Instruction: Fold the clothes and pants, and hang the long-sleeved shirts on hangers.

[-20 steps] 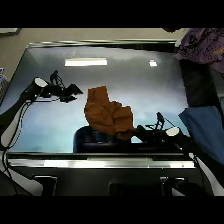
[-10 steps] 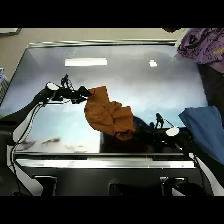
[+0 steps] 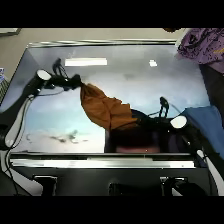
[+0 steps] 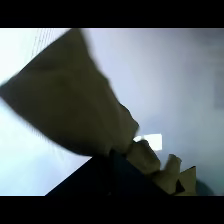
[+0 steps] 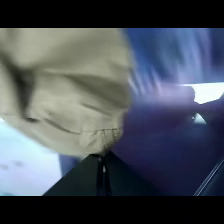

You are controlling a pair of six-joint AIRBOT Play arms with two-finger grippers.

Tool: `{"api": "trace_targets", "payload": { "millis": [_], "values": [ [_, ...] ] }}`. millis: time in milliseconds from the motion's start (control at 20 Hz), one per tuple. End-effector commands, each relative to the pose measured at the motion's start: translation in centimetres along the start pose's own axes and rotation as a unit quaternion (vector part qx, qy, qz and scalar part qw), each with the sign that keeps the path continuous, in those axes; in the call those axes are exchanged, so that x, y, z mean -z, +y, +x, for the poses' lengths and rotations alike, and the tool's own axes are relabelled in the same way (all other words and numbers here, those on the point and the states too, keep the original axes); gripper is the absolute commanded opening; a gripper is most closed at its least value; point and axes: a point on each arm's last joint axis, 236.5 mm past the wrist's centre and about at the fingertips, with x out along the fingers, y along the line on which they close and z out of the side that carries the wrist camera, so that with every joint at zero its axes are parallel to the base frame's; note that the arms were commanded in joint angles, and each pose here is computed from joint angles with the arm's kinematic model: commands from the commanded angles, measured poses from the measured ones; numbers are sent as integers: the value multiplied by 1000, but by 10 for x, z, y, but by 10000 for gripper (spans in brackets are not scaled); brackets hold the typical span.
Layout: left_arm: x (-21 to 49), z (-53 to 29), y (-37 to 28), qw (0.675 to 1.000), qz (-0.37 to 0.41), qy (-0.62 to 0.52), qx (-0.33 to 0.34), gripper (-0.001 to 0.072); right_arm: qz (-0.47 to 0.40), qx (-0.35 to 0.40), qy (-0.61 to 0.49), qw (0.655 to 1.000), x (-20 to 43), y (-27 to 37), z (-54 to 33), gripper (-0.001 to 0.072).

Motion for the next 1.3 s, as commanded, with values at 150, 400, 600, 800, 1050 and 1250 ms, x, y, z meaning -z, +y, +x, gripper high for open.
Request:
{"api": "trace_targets", "payload": {
  "millis": [150, 400, 600, 800, 1050, 1250],
  "values": [
    [-112, -243, -78, 954, 138, -231, -133, 14, -200, 97, -221, 950, -146, 89, -174, 32],
    [-70, -412, -125, 916, 131, -338, -172, 15, -260, 83, -374, 886, -160, 167, -329, 32],
    [2, -474, -137, 921, 121, -323, -180, 16, -267, 59, -419, 866, -126, 187, -392, 32],
    [39, -480, -128, 935, 99, -285, -189, 16, -230, 28, -424, 876, -110, 191, -404, 32],
    [30, -403, -88, 956, 75, -189, -213, 17, -172, 25, -351, 920, -146, 179, -329, 32],
    [1, -279, -16, 962, 57, -97, -247, 17, -131, 61, -252, 957, -201, 138, -195, 33]
  ]
}}
